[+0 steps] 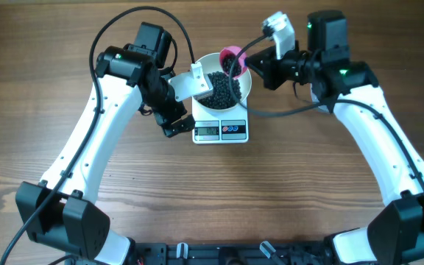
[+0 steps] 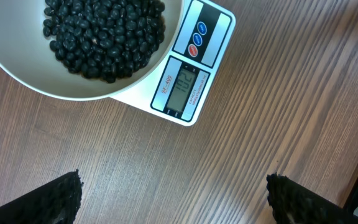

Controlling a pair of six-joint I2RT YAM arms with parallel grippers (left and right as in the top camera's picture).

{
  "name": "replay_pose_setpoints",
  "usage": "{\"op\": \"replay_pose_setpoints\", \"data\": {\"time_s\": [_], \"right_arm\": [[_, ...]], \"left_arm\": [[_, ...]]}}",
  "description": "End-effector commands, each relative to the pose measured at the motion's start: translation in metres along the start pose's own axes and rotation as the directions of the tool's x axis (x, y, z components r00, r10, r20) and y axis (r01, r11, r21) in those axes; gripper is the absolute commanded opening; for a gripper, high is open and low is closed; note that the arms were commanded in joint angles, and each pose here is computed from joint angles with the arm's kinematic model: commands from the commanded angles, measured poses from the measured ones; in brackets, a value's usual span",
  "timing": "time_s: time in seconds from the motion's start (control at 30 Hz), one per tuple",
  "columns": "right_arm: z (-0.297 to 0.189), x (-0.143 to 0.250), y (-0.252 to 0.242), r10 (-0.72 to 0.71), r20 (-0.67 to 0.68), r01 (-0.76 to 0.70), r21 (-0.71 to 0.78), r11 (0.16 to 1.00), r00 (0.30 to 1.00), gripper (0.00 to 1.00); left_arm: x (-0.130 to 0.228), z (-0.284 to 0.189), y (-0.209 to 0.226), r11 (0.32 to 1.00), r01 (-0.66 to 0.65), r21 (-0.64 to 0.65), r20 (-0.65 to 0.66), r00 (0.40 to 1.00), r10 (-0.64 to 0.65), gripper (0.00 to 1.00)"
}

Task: Scoop item into bowl and weigh 150g on scale
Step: 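Tilt the scoop to pour beans into the white bowl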

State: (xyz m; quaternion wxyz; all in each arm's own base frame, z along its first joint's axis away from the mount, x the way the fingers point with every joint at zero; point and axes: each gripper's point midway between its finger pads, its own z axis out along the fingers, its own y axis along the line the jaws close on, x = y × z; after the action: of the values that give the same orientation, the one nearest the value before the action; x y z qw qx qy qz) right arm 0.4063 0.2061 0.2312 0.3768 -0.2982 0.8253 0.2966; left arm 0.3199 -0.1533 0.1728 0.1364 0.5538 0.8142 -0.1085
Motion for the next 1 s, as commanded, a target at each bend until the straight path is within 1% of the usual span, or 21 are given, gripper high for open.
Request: {"op": "replay_pose_setpoints", "data": {"time_s": [0.0,0.07,0.17,0.23,0.27,0.33,0.4,0.5,0.53,0.6,0.7,0.77,0.8,0.87,0.93,0.97], "right_arm": [[-0.001,-0.006,0.001,-0.196,-0.022,0.197,0.087,0.977,0.980,0.04],[0.001,-0.004,-0.003,-0.249,-0.048,0.253,0.129,0.959,0.967,0.04],[0.005,-0.004,0.006,-0.381,-0.066,0.386,0.104,0.917,0.922,0.04],[0.006,-0.003,0.004,-0.427,-0.081,0.434,0.112,0.894,0.900,0.04],[0.006,-0.002,0.005,-0.425,-0.079,0.432,0.105,0.896,0.902,0.04],[0.007,0.002,0.020,-0.419,-0.054,0.420,0.023,0.907,0.907,0.04],[0.008,0.009,0.026,-0.409,-0.068,0.409,-0.013,0.912,0.910,0.04],[0.007,0.009,0.004,-0.401,-0.125,0.414,0.101,0.905,0.907,0.04],[0.008,0.007,0.006,-0.420,-0.113,0.430,0.093,0.898,0.901,0.04],[0.010,0.012,0.019,-0.475,-0.105,0.480,0.022,0.877,0.874,0.04],[0.012,0.011,0.013,-0.431,-0.115,0.439,0.059,0.896,0.895,0.04],[0.014,0.013,0.024,-0.476,-0.093,0.478,-0.006,0.878,0.874,0.04],[0.013,0.017,0.022,-0.472,-0.111,0.475,-0.001,0.880,0.874,0.04],[0.013,0.015,0.011,-0.393,-0.130,0.403,0.065,0.913,0.910,0.04],[0.015,0.015,0.021,-0.434,-0.106,0.437,0.010,0.899,0.895,0.04],[0.015,0.014,0.020,-0.425,-0.107,0.429,0.017,0.903,0.899,0.04]], "left_arm": [[0.003,0.005,0.001,1.000,-0.003,0.012,-0.009,1.000,0.003,1.00],[0.003,0.005,0.001,1.000,-0.003,0.012,-0.009,1.000,0.003,1.00],[0.003,0.005,0.001,1.000,-0.003,0.012,-0.009,1.000,0.003,1.00],[0.003,0.005,0.001,1.000,-0.003,0.012,-0.009,1.000,0.003,1.00],[0.003,0.005,0.001,1.000,-0.003,0.012,-0.009,1.000,0.003,1.00],[0.003,0.005,0.001,1.000,-0.003,0.012,-0.009,1.000,0.003,1.00],[0.003,0.005,0.001,1.000,-0.003,0.012,-0.009,1.000,0.003,1.00],[0.003,0.005,0.001,1.000,-0.003,0.012,-0.009,1.000,0.003,1.00],[0.003,0.005,0.001,1.000,-0.003,0.012,-0.009,1.000,0.003,1.00],[0.003,0.005,0.001,1.000,-0.003,0.012,-0.009,1.000,0.003,1.00],[0.003,0.005,0.001,1.000,-0.003,0.012,-0.009,1.000,0.003,1.00],[0.003,0.005,0.001,1.000,-0.003,0.012,-0.009,1.000,0.003,1.00],[0.003,0.005,0.001,1.000,-0.003,0.012,-0.009,1.000,0.003,1.00],[0.003,0.005,0.001,1.000,-0.003,0.012,-0.009,1.000,0.003,1.00],[0.003,0.005,0.001,1.000,-0.003,0.012,-0.009,1.000,0.003,1.00],[0.003,0.005,0.001,1.000,-0.003,0.012,-0.009,1.000,0.003,1.00]]}}
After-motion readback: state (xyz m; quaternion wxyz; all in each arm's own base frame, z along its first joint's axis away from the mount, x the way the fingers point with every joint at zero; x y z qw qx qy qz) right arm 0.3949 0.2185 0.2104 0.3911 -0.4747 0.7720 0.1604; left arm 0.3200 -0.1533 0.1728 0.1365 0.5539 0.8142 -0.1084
